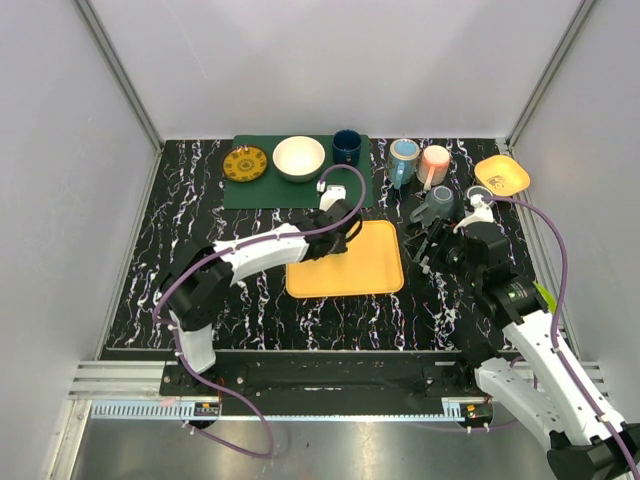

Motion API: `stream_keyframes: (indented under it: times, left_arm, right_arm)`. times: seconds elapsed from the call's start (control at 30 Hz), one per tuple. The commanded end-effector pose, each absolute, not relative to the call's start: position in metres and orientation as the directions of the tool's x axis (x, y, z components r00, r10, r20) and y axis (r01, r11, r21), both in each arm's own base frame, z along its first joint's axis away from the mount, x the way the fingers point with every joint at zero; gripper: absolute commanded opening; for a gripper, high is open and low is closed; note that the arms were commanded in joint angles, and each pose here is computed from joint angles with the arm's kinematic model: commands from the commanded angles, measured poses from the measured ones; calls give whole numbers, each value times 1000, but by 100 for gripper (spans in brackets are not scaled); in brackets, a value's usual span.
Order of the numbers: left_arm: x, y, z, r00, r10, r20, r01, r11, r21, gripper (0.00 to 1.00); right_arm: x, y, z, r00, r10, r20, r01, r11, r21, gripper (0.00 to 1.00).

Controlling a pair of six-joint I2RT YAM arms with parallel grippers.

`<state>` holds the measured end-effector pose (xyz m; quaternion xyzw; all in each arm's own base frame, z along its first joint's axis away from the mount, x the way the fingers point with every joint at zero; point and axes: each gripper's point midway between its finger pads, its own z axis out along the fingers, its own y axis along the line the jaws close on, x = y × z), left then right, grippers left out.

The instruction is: Turn the mug right side up

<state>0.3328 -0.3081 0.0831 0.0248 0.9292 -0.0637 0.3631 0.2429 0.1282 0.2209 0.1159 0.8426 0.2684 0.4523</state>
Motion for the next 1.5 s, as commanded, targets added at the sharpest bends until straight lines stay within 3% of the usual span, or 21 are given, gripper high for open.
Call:
stream_keyframes:
  times: [0.0, 0.1, 0.33, 0.37, 0.57, 0.73, 0.9, 1.03, 1.17, 1.2, 1.27, 1.47]
  left_arm:
    - [337, -311, 98, -715, -20, -699, 111, 984, -141, 35]
    - [337, -311, 99, -716, -16, -698, 113, 984, -138, 35]
    - [337, -312, 98, -717, -10, -697, 126, 981, -144, 11]
    - [337, -312, 99, -716, -10, -698, 129, 981, -146, 0]
    - [325, -325, 113, -705, -33, -708, 213, 943, -256, 0]
    - [314, -320, 188, -593, -146, -792, 299, 874, -384, 0]
    - [296, -309, 233, -551, -249, -796, 346, 800, -490, 0]
    - [287, -300, 286, -515, -442, -735, 395, 638, -661, 0]
    - [276, -294, 321, -541, -599, -590, 434, 402, -806, 0]
    - [273, -293, 330, -538, -620, -571, 451, 361, -816, 0]
    - [264, -294, 350, -556, -645, -524, 485, 261, -835, 0]
    - [237, -295, 383, -624, -671, -401, 535, 6, -845, 0]
  right_arm:
    - [247, 135, 229, -550, 448, -704, -76, 813, 577, 69]
    - [248, 135, 229, -549, 449, -705, -76, 813, 577, 69]
    - [247, 135, 227, -552, 450, -702, -75, 812, 579, 69]
    - [247, 135, 227, -552, 450, -702, -77, 811, 580, 69]
    - [245, 139, 235, -549, 450, -704, -104, 799, 592, 70]
    - [242, 149, 247, -543, 450, -709, -174, 766, 619, 70]
    - [233, 165, 267, -545, 465, -698, -275, 687, 672, 71]
    - [214, 188, 273, -595, 482, -643, -376, 541, 752, 73]
    - [187, 217, 289, -711, 465, -527, -449, 275, 850, 72]
    - [177, 223, 306, -705, 449, -549, -526, 189, 829, 72]
    - [176, 227, 301, -750, 450, -486, -488, 121, 865, 72]
    - [182, 242, 316, -773, 399, -494, -528, 27, 849, 75]
